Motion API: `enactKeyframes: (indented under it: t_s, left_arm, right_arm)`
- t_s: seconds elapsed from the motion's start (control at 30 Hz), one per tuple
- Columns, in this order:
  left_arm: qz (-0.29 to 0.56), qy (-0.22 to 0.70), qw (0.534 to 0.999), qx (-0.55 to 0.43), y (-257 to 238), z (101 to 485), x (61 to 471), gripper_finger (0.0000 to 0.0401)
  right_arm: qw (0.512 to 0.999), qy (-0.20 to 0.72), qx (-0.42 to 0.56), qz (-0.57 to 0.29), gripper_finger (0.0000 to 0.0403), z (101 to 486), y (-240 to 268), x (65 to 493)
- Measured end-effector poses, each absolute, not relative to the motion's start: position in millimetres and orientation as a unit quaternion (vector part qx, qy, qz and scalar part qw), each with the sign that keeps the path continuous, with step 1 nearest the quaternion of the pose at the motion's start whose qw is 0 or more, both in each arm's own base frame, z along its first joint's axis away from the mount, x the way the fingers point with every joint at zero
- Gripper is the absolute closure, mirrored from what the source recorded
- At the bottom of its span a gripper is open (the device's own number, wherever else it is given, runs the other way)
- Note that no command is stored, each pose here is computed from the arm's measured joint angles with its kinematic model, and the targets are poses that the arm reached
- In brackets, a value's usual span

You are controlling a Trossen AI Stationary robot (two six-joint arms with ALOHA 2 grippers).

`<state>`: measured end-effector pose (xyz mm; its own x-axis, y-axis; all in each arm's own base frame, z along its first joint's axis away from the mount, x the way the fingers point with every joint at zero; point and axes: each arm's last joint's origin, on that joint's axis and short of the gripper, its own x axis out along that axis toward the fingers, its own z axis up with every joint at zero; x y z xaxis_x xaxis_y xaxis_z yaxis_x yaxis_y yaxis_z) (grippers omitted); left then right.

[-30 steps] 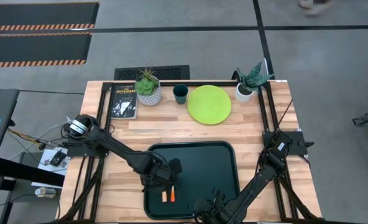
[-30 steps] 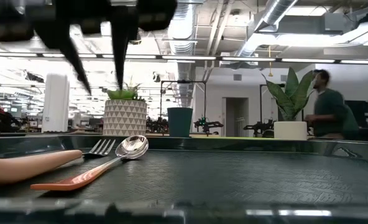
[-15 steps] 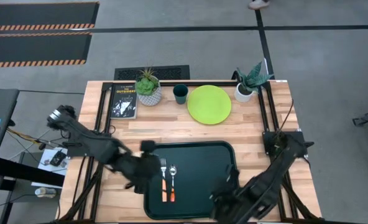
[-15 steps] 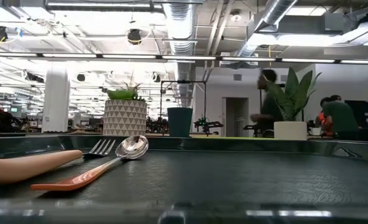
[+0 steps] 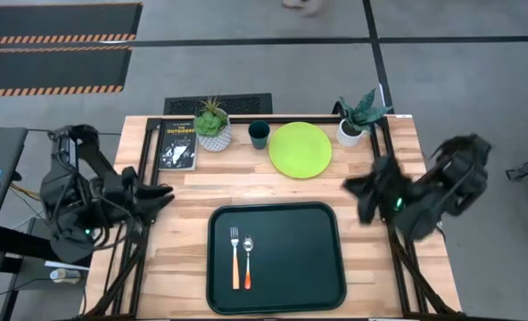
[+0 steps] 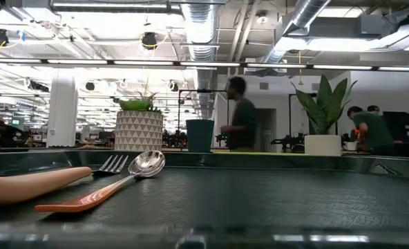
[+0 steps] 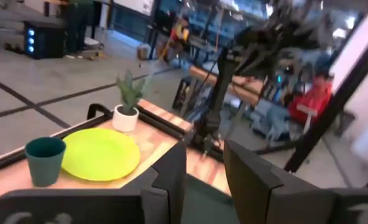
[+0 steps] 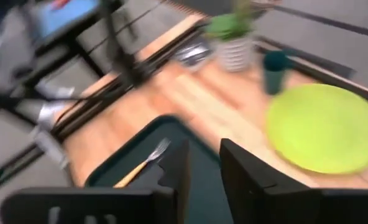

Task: Pick and place plate/cup/fork/spoon on tray
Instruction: Put the green plate to the right of the orange spoon on the black serving tray

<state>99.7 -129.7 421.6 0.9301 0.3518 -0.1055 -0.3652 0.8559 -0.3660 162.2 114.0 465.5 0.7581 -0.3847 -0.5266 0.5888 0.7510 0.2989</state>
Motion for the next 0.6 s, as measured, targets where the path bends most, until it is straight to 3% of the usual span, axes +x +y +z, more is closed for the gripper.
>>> enactKeyframes:
  t_s: [0.23,0.43,0.6]
  left_arm:
    - [0.198,-0.015,0.943,-0.266,-112.2,360.2,86.1,0.0262]
    - [0.222,-0.02,0.918,-0.327,-103.6,298.9,87.8,0.0208]
    - [0.234,-0.024,0.887,-0.397,-99.9,262.1,87.9,0.0182]
  right_arm:
    - [0.845,0.184,0.319,-0.388,0.0223,388.1,55.5,121.8]
    - [0.781,0.15,0.375,-0.476,0.0179,318.3,32.3,125.5]
    - [0.716,0.138,0.424,-0.537,0.0174,277.4,14.0,138.3]
